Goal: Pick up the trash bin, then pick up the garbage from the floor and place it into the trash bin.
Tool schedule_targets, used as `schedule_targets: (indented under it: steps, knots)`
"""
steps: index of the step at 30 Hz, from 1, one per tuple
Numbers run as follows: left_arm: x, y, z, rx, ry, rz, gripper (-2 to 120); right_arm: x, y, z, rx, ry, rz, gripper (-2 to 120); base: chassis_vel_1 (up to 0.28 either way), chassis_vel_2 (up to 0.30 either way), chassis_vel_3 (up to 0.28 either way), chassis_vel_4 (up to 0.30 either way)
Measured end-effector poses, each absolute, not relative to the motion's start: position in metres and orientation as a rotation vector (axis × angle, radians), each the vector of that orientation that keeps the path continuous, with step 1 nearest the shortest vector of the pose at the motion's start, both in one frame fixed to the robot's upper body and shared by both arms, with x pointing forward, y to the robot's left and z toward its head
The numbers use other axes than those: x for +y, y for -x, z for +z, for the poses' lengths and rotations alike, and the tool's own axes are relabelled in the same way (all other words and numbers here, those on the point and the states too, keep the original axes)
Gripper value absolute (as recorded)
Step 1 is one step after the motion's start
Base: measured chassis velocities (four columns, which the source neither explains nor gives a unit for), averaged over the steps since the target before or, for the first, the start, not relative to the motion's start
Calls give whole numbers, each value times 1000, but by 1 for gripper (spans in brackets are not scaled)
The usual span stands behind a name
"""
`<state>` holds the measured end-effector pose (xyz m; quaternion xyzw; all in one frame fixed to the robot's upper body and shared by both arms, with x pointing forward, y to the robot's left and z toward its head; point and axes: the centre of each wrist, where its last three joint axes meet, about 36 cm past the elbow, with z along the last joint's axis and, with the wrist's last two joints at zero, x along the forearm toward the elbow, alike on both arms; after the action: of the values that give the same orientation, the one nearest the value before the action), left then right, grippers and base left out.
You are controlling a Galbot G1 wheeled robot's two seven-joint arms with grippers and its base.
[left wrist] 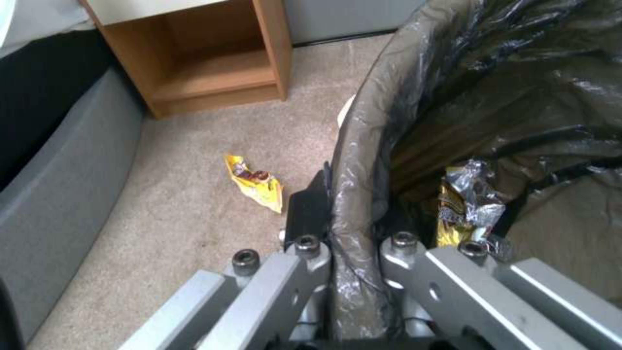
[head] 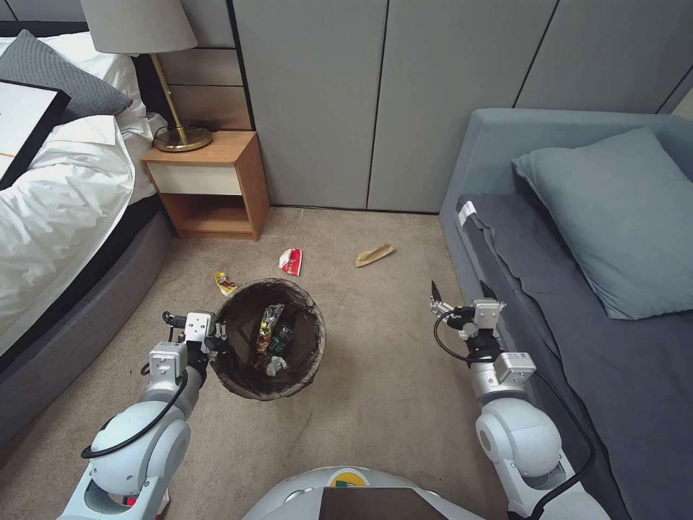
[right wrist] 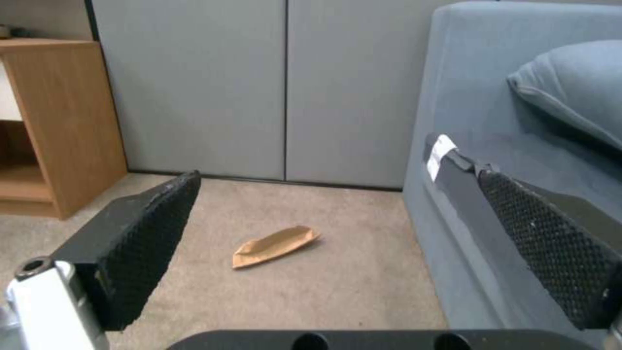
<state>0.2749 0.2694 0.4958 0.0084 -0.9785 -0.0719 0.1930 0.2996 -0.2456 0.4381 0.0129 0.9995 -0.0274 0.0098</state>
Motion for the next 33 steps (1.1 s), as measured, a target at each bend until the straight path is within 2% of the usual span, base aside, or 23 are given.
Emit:
schedule_targets:
  steps: [8,33]
  knots:
    - [270,-275,495,-2745,-31,-198,2,-242,-300,437,3127,-22,-77,100,-20,29,30,-24]
    - [273,-275,497,-2751,-25,-196,2,-231,-300,433,3126,-4,-66,100,-163,157,165,-166]
